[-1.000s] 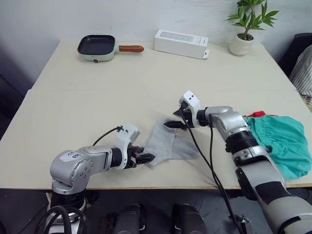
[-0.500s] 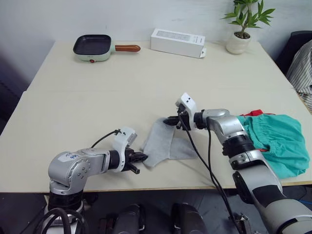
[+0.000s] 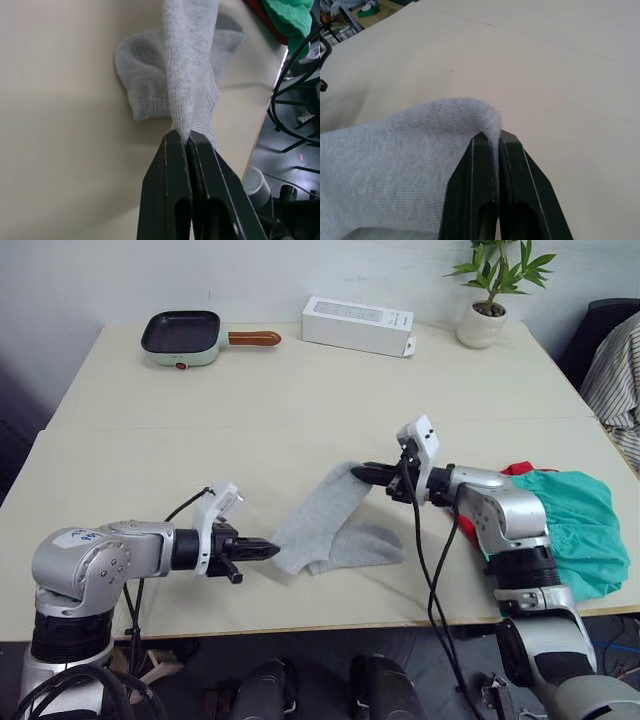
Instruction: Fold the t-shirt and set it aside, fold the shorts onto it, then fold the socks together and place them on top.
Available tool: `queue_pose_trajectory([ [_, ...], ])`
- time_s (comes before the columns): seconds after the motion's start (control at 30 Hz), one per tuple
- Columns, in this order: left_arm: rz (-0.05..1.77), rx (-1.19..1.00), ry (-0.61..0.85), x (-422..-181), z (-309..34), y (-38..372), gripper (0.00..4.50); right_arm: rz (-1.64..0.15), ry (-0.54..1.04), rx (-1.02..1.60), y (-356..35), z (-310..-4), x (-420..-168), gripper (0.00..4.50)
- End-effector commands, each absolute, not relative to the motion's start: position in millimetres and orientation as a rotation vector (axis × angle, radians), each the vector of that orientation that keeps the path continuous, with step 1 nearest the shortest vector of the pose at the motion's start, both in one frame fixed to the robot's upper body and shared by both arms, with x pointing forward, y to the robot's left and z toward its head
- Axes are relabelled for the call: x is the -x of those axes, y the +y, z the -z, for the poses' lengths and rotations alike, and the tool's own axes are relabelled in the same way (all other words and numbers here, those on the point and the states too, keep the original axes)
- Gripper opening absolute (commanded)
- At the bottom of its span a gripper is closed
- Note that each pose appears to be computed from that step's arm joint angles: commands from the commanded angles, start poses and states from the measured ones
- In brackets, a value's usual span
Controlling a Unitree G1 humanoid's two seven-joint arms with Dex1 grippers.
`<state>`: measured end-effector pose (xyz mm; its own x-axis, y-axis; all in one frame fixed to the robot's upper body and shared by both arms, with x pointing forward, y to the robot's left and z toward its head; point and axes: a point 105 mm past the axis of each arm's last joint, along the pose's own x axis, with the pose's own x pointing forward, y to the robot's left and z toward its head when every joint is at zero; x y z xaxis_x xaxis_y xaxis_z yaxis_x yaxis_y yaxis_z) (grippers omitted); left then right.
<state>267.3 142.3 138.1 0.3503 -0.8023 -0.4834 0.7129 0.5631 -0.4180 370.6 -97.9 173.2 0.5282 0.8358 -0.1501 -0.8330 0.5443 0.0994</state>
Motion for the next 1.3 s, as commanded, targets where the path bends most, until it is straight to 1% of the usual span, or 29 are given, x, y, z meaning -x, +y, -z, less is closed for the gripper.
queue_pose_trajectory([
  [0.03,1.109,0.03,0.571,-276.2,-151.5,138.8,0.0,-0.924,0.142,-0.023,-119.9,-186.0,-347.9,0.03],
  [0.13,1.206,-0.058,0.493,-283.7,-154.3,136.9,0.0,-0.876,0.156,-0.032,-130.2,-181.9,-324.2,0.03],
  [0.17,1.234,-0.08,0.492,-285.8,-152.9,137.7,0.0,-0.857,0.154,-0.051,-132.8,-181.9,-316.8,0.03],
  [0.27,1.306,-0.125,0.528,-294.0,-149.9,141.9,0.0,-0.811,0.152,-0.078,-138.2,-178.8,-292.1,0.03],
  [0.33,1.336,-0.135,0.546,-298.0,-150.4,143.9,0.0,-0.78,0.145,-0.086,-140.6,-178.5,-282.3,0.03],
  [0.43,1.426,-0.107,0.599,-306.2,-159.0,142.4,0.0,-0.676,0.098,-0.096,-148.2,-176.5,-266.6,0.03],
  [0.53,1.468,-0.128,0.639,-313.8,-159.2,140.4,0.0,-0.589,0.105,-0.121,-152.4,-166.4,-253.5,0.03],
  [0.67,1.542,-0.169,0.677,-321.2,-157.6,131.4,0.0,-0.562,0.143,-0.135,-144.7,-150.0,-235.8,0.03],
  [0.8,1.572,-0.218,0.674,-330.0,-155.3,120.2,0.0,-0.488,0.138,-0.138,-147.3,-139.4,-232.7,0.03],
  [0.97,1.579,-0.256,0.681,-336.5,-151.6,114.6,0.0,-0.454,0.138,-0.136,-148.8,-129.5,-232.3,0.03],
  [1.17,1.577,-0.266,0.682,-342.7,-149.0,107.2,0.0,-0.442,0.144,-0.115,-151.3,-121.1,-240.1,0.03],
  [1.3,1.594,-0.259,0.696,-341.7,-148.0,104.2,0.0,-0.427,0.145,-0.111,-154.3,-117.1,-246.8,0.03],
])
